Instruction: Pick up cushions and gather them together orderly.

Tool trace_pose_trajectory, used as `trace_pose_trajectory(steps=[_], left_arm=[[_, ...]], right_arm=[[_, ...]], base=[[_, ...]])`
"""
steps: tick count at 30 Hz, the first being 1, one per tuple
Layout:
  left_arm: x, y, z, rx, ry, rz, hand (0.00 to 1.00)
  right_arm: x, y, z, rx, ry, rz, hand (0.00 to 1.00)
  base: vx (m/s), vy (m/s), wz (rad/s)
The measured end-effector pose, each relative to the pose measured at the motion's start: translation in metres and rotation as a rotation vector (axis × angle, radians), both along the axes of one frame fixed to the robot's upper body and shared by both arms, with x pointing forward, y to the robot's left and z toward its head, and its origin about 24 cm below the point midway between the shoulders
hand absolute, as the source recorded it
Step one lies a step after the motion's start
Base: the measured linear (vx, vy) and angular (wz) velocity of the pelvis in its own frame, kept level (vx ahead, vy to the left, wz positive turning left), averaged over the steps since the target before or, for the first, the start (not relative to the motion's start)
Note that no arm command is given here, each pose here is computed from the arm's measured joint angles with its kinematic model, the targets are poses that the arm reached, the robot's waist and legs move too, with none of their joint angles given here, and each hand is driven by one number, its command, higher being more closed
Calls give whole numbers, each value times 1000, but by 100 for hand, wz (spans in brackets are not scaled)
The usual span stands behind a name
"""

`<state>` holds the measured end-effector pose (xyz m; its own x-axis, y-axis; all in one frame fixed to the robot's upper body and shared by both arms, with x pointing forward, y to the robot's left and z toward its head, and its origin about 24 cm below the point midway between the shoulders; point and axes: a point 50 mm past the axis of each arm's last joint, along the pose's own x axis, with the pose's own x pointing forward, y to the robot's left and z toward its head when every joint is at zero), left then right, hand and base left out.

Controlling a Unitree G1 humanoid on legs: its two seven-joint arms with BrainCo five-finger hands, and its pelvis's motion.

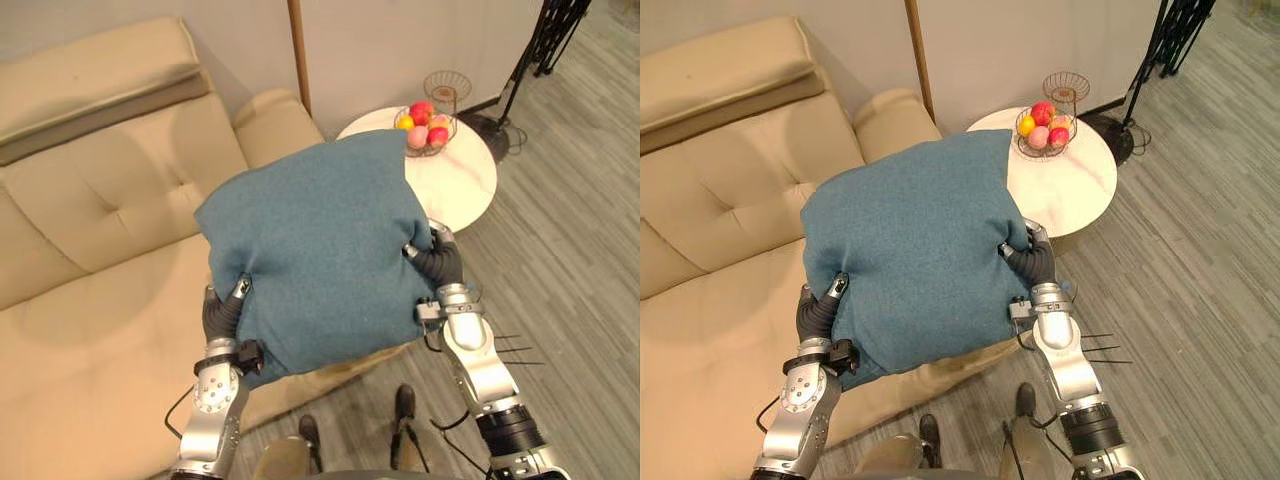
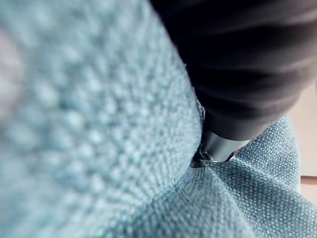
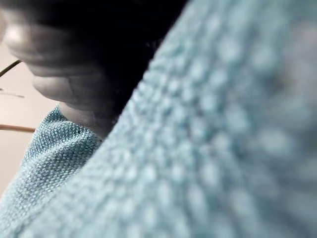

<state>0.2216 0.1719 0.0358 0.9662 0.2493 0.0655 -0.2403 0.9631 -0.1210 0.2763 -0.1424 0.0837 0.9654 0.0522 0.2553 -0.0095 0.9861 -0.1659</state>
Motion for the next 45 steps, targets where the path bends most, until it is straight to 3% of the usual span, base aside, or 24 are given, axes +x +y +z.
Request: trace_pose_trajectory(steps=[6, 9, 16, 39, 45], left_arm=[[-2, -1, -2, 1, 7, 7, 100], [-6, -8, -7, -3, 36, -21, 100], [-6, -27, -7, -37, 30, -96, 100], [-18, -11, -19, 43, 96, -120, 100], [-14, -26, -23, 58, 105, -197, 100]], right_arm=[[9, 5, 4, -45, -23, 25, 100], [12, -3, -19, -72, 90, -6, 100], [3, -24, -18, -93, 80, -70, 100], [-18, -14, -43, -23, 166, -85, 100], [-33, -36, -62, -29, 244, -160, 100]], base=[[-179, -137, 95], [-344, -179, 105], [-192, 5, 64], [-5, 52, 31], [276, -131, 65]])
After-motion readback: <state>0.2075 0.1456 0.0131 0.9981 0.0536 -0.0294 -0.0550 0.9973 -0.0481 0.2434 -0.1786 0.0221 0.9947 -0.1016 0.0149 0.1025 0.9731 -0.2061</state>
